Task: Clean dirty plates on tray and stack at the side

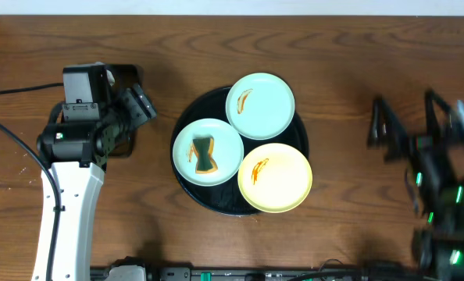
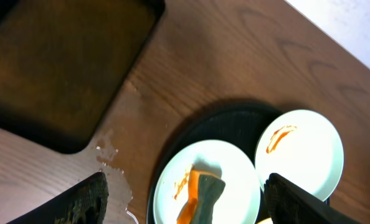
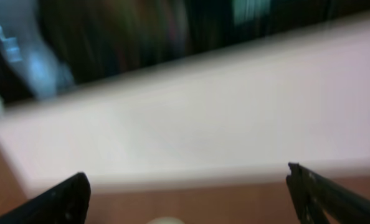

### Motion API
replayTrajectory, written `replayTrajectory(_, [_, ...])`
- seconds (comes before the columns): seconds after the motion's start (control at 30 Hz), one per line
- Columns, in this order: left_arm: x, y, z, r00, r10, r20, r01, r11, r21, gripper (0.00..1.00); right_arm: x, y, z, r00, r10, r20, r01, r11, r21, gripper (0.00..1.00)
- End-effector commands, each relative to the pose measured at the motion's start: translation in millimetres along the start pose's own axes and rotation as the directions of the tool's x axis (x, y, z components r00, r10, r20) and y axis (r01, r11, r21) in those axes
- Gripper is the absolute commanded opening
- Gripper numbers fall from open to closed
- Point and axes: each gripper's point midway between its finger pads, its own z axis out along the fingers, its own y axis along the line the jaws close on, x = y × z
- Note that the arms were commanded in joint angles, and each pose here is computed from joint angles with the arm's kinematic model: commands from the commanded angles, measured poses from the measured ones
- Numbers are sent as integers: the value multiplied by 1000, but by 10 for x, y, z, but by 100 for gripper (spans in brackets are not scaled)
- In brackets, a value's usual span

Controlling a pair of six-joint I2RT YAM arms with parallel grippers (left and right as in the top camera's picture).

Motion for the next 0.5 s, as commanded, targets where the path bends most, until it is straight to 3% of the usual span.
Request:
replayTrajectory(0.0, [-41,11,-15,1000,-11,11,11,1000,-9,81,138,184,457,963,5,-270,-43,990,-134,99])
replayTrajectory(0.1, [-40,11,-15,1000,-11,11,11,1000,-10,81,328,330,720,901,48,-432,-158,962,-223,99])
replayTrajectory(0.23, [-40,11,-15,1000,-11,11,11,1000,-10,81,649,545,1047,787,145,-600,-425,833,-356,99])
replayTrajectory(0.27, [-40,11,-15,1000,-11,11,11,1000,-10,81,733,527,1181,771,168,-614,-461,812,-357,96])
replayTrajectory(0.33, [-40,11,-15,1000,-11,11,11,1000,-10,81,908,503,1274,743,178,-646,-485,807,-336,75])
replayTrajectory(0.37, [-40,11,-15,1000,-11,11,11,1000,-10,81,986,506,1291,731,173,-659,-487,810,-328,73])
replayTrajectory(0.4, [-40,11,-15,1000,-11,11,11,1000,-10,81,1163,522,1307,703,162,-693,-485,821,-301,73])
replayTrajectory(0.47, [-40,11,-15,1000,-11,11,11,1000,-10,81,1424,506,1331,660,144,-737,-438,871,-221,83])
